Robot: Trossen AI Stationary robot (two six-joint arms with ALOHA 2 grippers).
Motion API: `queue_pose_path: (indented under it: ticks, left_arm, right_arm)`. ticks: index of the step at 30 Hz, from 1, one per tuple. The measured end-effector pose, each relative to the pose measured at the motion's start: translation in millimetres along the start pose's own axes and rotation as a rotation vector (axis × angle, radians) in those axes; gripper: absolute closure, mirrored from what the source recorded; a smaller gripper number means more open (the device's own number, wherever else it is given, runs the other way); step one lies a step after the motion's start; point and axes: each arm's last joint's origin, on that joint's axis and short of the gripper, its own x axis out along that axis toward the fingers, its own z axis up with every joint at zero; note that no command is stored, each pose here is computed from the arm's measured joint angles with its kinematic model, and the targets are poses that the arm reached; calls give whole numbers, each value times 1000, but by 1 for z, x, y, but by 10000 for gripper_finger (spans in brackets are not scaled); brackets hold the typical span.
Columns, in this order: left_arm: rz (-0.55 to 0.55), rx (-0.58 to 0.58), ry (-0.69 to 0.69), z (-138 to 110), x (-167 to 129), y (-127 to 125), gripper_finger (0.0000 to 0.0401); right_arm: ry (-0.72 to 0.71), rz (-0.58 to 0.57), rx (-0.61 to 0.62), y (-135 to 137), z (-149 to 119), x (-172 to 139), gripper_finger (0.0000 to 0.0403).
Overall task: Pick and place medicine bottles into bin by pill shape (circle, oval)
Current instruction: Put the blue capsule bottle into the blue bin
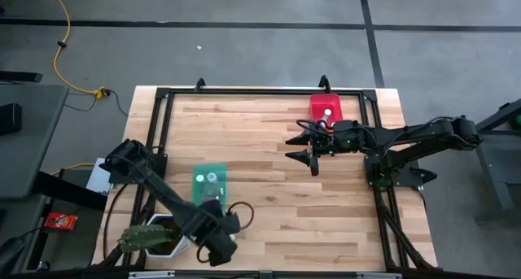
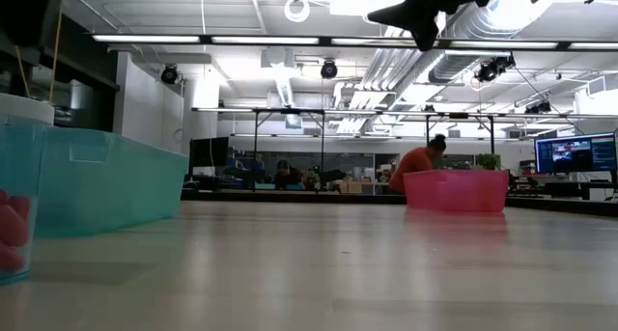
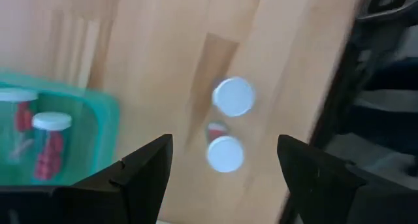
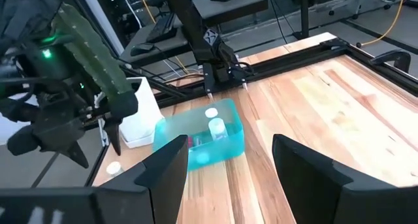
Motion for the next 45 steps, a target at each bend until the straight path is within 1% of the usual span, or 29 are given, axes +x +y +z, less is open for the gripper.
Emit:
queue_pose_path:
  ticks: [2, 10, 16, 20, 28, 30, 33, 37, 40, 45]
  left_arm:
    - [41, 22, -2, -6, 6, -4, 135]
    - [56, 87, -3, -23, 19, -19, 135]
    - [77, 99, 6, -25, 31, -23, 135]
    - [92, 149, 37, -26, 43, -24, 135]
    - [107, 154, 23, -26, 45, -25, 136]
    - [107, 156, 22, -25, 45, -24, 145]
    - [108, 179, 23, -26, 45, -24, 167]
    - [107, 179, 14, -26, 47, -24, 193]
    - [101, 177, 12, -27, 52, -23, 201]
    - [91, 175, 13, -27, 53, -23, 202]
  right_arm:
    - [5, -2, 0, 0, 0, 0, 187]
    - [18, -14, -3, -1, -2, 0, 187]
    - [29, -43, -9, -2, -3, 0, 187]
    - [29, -44, -9, -2, -3, 0, 187]
    - [33, -45, -8, -2, -4, 0, 187]
    - [33, -45, -8, -2, -4, 0, 187]
    - [33, -46, -8, -2, -4, 0, 187]
    - [33, -46, -9, -2, -4, 0, 187]
    - [33, -46, -8, -2, -4, 0, 187]
    - [33, -46, -8, -2, -4, 0, 187]
